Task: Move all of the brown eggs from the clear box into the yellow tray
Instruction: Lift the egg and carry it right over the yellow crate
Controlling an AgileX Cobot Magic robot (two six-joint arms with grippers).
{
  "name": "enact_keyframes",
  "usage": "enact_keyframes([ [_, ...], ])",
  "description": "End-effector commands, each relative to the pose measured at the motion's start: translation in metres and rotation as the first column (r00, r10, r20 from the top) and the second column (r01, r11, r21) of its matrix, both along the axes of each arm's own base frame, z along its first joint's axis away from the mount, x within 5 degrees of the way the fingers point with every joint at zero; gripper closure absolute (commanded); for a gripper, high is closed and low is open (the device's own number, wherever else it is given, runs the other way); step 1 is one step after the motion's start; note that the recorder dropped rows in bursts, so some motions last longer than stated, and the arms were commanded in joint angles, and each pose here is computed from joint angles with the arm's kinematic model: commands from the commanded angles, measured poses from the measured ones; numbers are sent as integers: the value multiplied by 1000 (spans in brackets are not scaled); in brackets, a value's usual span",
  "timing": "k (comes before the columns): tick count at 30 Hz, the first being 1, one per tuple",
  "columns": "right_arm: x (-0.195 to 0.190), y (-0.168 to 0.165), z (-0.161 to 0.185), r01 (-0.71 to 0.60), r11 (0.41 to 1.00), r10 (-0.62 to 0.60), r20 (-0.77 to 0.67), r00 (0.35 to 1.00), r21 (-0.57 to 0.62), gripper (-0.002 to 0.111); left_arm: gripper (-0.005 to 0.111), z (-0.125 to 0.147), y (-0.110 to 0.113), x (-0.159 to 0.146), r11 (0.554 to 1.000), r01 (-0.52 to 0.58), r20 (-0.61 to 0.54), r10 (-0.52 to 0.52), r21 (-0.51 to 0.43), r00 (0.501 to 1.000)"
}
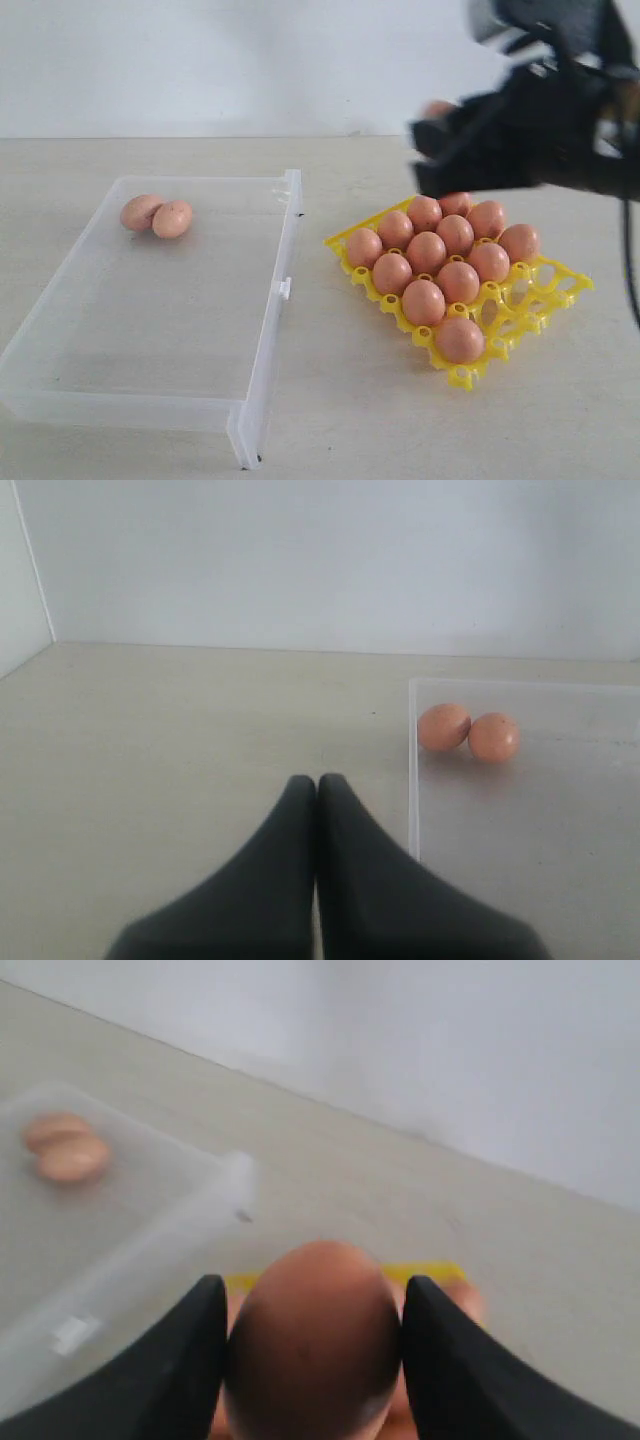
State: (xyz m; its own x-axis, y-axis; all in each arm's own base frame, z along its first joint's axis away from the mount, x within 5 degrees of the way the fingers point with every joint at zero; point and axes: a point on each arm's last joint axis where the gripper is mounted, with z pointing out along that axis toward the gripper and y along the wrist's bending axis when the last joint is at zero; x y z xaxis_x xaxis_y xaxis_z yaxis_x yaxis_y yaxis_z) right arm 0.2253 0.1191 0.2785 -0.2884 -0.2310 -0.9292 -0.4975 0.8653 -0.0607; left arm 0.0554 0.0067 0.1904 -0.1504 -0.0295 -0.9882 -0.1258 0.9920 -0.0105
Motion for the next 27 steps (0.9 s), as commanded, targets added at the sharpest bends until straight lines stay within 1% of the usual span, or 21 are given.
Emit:
enact_keyframes([
  [1,-5,-67,-43,234,970,-239,-80,968,-63,109,111,2,0,0,1000,4,9,-4,-4,1000],
  [3,-4,-79,-55,222,961,-238,-80,968,-167,109,111,2,0,0,1000,4,9,-4,-4,1000],
  [5,1,-81,-59,191,958,-209,-63,976,-214,109,111,2,0,0,1000,4,9,-4,-4,1000],
  [7,7,-78,-64,125,956,-142,-44,989,-267,109,111,2,0,0,1000,4,9,-4,-4,1000],
  [8,9,-75,-67,74,950,-87,-30,996,-304,109,111,2,0,0,1000,4,9,-4,-4,1000],
  [10,11,-70,-76,-29,924,18,-30,999,-381,109,111,2,0,0,1000,4,9,-4,-4,1000],
  [11,13,-65,-81,-80,933,67,-49,997,-352,109,111,2,0,0,1000,4,9,-4,-4,1000],
  [12,14,-61,-83,-92,953,79,-59,995,-288,109,111,2,0,0,1000,4,9,-4,-4,1000],
  [13,15,-54,-86,-147,971,137,-67,988,-186,109,111,2,0,0,1000,4,9,-4,-4,1000],
  [14,16,-52,-89,-192,970,183,-74,980,-149,109,111,2,0,0,1000,4,9,-4,-4,1000],
  [15,18,-51,-93,-261,963,253,-117,960,-66,109,111,2,0,0,1000,4,9,-4,-4,1000],
  [16,19,-52,-95,-300,954,293,-150,944,-20,109,111,2,0,0,1000,4,9,-4,-4,1000],
  [17,20,-59,-98,-382,924,378,-217,900,27,109,111,2,0,0,1000,4,9,-4,-4,1000],
  [18,21,-64,-99,-421,905,422,-244,873,56,109,111,2,0,0,1000,4,9,-4,-4,1000],
  [19,22,-72,-99,-419,906,419,-256,871,55,109,111,2,0,0,1000,4,9,-4,-4,1000],
  [20,23,-78,-99,-391,919,392,-255,884,59,109,111,2,0,0,1000,4,9,-4,-4,1000],
  [22,24,-80,-100,-380,923,382,-264,886,63,109,111,2,0,0,1000,4,9,-4,-4,1000],
  [23,24,-79,-101,-388,920,388,-261,884,56,109,111,2,0,0,1000,4,9,-4,-4,1000],
  [25,27,-83,-108,-382,924,368,-263,892,-5,109,111,2,0,0,1000,4,9,-4,-4,1000],
  [27,34,-84,-114,-364,932,352,-234,906,-6,109,111,2,0,0,1000,4,9,-4,-4,1000],
])
